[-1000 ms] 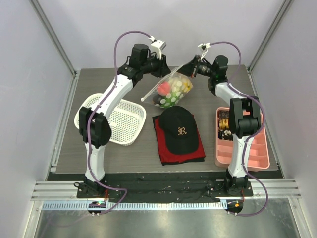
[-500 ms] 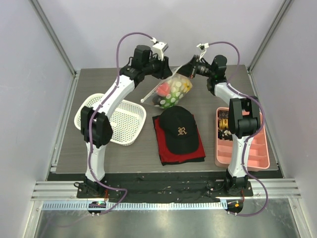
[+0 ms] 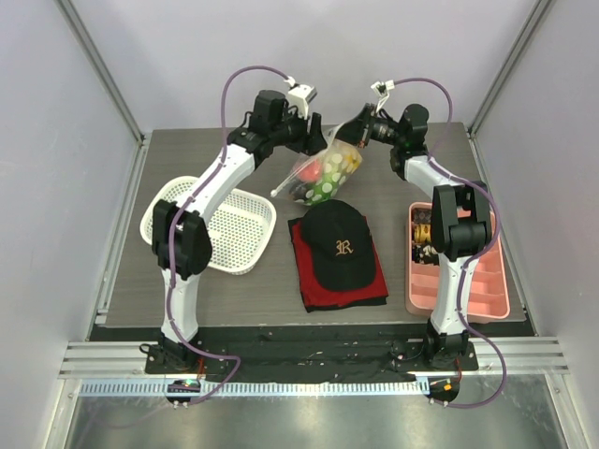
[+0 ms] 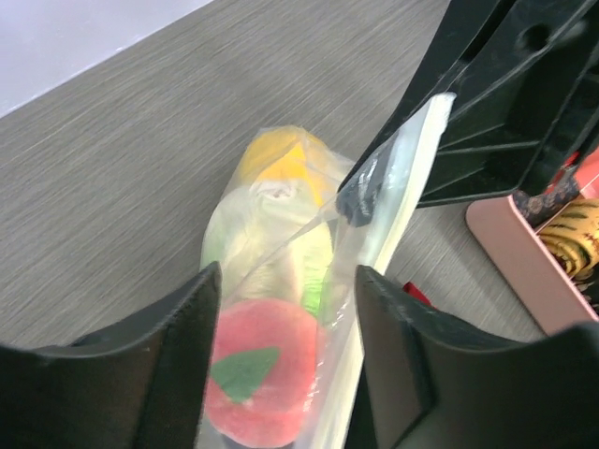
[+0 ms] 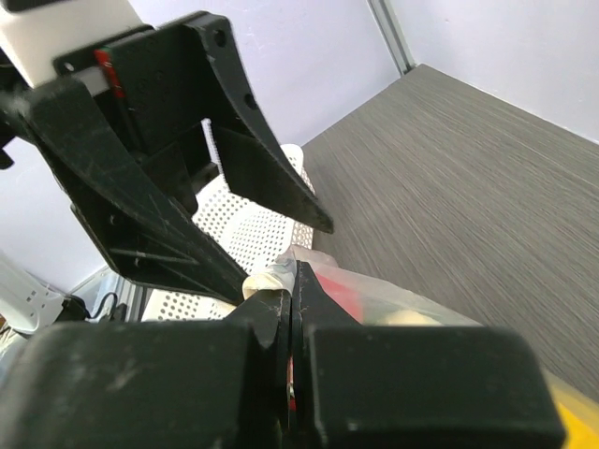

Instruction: Open the zip-top bag and remove the fake food

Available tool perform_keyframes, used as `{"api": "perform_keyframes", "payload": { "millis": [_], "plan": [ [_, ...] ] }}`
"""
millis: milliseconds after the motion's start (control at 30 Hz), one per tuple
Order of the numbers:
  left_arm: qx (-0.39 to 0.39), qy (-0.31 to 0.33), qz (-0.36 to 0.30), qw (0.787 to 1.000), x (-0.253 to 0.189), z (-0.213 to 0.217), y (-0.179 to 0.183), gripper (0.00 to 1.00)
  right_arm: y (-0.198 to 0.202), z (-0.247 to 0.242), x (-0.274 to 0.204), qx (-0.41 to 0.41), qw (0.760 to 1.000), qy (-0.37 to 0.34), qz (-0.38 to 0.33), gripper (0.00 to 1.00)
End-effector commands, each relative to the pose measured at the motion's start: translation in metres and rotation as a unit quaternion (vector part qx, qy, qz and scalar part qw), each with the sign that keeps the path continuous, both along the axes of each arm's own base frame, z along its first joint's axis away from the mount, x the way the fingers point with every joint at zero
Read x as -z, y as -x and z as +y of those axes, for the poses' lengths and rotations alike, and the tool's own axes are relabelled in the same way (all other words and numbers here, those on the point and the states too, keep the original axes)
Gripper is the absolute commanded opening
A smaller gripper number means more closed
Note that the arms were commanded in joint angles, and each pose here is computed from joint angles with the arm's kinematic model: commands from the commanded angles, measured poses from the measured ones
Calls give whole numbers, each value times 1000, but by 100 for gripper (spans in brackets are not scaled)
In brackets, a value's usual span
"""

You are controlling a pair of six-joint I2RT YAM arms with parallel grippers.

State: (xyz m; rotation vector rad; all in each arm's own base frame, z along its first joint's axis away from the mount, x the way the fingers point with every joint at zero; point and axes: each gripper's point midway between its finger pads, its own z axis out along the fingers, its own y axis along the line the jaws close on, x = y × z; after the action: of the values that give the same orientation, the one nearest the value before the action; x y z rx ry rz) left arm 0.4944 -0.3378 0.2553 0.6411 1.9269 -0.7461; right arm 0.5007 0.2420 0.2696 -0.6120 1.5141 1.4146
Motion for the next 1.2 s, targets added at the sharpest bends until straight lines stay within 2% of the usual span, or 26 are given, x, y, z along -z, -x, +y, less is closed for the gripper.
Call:
{"api": "perform_keyframes", "payload": {
  "millis": [0,333,467,500,600,700,733,767,800,867,900,933,1000,1033,1067,1133,1167],
  "plan": [
    [3,13,-26,1000,-28,3,14,63,7,5,-34,-9,998,-14,-54,1],
    [-22,-19,-22,999,-10,19,19,66,7,6,-33,-15,999,-19,-48,1],
    [-39,-25,-29,999,-11,26,17,59,8,6,-32,-16,999,-20,-46,2],
    [-46,-30,-29,998,-9,28,15,56,8,7,-32,-16,999,-20,-46,1],
    [-56,-39,-25,997,-6,32,13,38,9,8,-32,-16,999,-20,-46,2],
    [-58,-42,-21,997,-6,33,12,5,7,10,-32,-10,999,-22,-40,1],
    [-60,-40,-18,997,-7,32,11,0,5,10,-34,-2,999,-23,-36,1],
    [-60,-37,-21,997,-14,32,12,0,0,11,-29,13,1000,-19,-1,2],
    [-57,-35,-17,998,-15,31,13,0,-13,6,-36,60,998,-15,-2,12],
    [-65,-30,-5,997,-18,31,13,0,-18,11,-19,93,993,17,69,18],
    [-66,-21,-7,998,-28,30,12,0,-23,11,-23,118,991,30,54,32],
    [-68,-19,3,997,-29,33,14,0,-21,12,-31,136,988,39,54,41],
    [-72,7,21,997,-37,31,15,0,-19,6,-18,180,975,73,106,57],
    [-78,20,28,996,-40,34,14,0,-28,-11,-25,248,958,70,128,64],
    [-80,41,47,995,-42,34,16,0,-24,-23,-6,286,936,90,186,72],
    [-90,68,73,991,-41,39,14,0,-22,-39,2,337,905,83,245,75],
    [-86,101,94,987,-45,34,15,0,-14,-39,3,334,902,83,260,79]
  ]
}}
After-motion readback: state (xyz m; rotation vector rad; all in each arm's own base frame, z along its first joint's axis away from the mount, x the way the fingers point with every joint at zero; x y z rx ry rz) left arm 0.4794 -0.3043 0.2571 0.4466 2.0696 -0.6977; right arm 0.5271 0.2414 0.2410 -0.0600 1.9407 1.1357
